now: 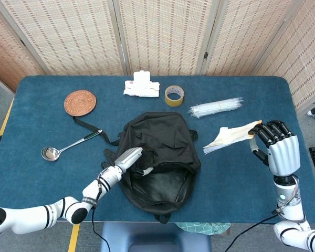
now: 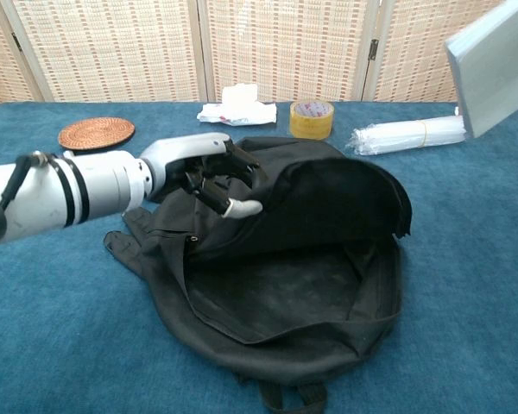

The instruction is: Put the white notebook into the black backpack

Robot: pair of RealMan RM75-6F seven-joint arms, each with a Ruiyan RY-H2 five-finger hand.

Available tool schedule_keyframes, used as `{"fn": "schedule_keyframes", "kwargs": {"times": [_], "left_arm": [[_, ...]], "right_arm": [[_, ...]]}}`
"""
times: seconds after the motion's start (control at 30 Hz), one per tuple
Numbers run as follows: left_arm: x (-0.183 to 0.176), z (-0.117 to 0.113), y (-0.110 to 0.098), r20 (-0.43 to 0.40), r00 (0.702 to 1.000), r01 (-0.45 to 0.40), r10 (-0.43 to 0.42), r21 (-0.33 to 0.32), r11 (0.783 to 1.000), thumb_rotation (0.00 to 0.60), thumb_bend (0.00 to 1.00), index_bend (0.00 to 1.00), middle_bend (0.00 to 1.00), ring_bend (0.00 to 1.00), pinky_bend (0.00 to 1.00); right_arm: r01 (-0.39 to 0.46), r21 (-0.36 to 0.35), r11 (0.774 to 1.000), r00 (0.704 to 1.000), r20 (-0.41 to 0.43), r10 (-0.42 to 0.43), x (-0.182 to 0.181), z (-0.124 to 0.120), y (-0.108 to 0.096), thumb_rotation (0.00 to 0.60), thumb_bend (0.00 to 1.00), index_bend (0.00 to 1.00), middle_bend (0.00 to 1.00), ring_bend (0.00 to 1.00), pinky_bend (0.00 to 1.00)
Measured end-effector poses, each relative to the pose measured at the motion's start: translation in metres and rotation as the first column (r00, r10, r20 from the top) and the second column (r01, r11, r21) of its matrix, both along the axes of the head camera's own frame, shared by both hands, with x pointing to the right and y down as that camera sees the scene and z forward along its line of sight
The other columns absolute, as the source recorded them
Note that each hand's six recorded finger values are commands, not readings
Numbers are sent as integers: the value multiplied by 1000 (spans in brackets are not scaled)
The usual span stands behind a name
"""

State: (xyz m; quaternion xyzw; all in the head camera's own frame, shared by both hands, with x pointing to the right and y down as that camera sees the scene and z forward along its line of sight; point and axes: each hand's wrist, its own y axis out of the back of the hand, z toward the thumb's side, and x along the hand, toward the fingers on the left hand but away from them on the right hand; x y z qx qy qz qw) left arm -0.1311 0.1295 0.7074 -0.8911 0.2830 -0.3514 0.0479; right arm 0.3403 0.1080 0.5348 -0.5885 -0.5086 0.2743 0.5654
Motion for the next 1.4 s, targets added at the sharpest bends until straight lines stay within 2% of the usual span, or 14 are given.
{"fn": "schedule_keyframes", "kwargs": {"times": [0.13, 0.4, 0.53, 0.67, 0.97, 1.17, 1.4], "left_arm": [[-7, 0, -20, 13, 999, 52, -51, -27, 998, 600, 510, 687, 328, 240, 0], [-16, 2, -60, 61, 991, 124, -121, -46, 991, 600, 510, 680, 331, 242, 0], [-14, 3, -73, 77, 988, 139, -135, -47, 989, 600, 509, 678, 331, 239, 0], [-12, 5, -81, 95, 985, 150, -145, -51, 987, 600, 509, 678, 331, 239, 0], [-8, 10, -96, 135, 975, 185, -176, -54, 981, 600, 509, 678, 331, 239, 0], [-8, 13, -104, 165, 968, 200, -190, -50, 978, 600, 509, 678, 331, 238, 0], [-8, 16, -108, 188, 961, 218, -203, -60, 974, 600, 509, 675, 331, 236, 0]], "right_arm": [[49, 6, 999, 994, 93, -49, -14, -13, 8, 600, 511, 912, 562, 534, 425], [137, 25, 990, 958, 250, -139, -43, -36, 20, 600, 511, 912, 567, 539, 435], [185, 16, 983, 935, 304, -181, -58, -41, 26, 600, 510, 914, 568, 542, 440], [245, -18, 969, 914, 338, -224, -78, -35, 31, 600, 511, 914, 568, 543, 441], [371, -87, 925, 871, 378, -314, -126, -11, 45, 600, 510, 914, 568, 542, 444], [424, -117, 898, 864, 349, -362, -146, 8, 51, 600, 511, 914, 568, 542, 450], [460, -127, 879, 859, 315, -404, -169, 30, 54, 600, 511, 914, 568, 542, 450]]}}
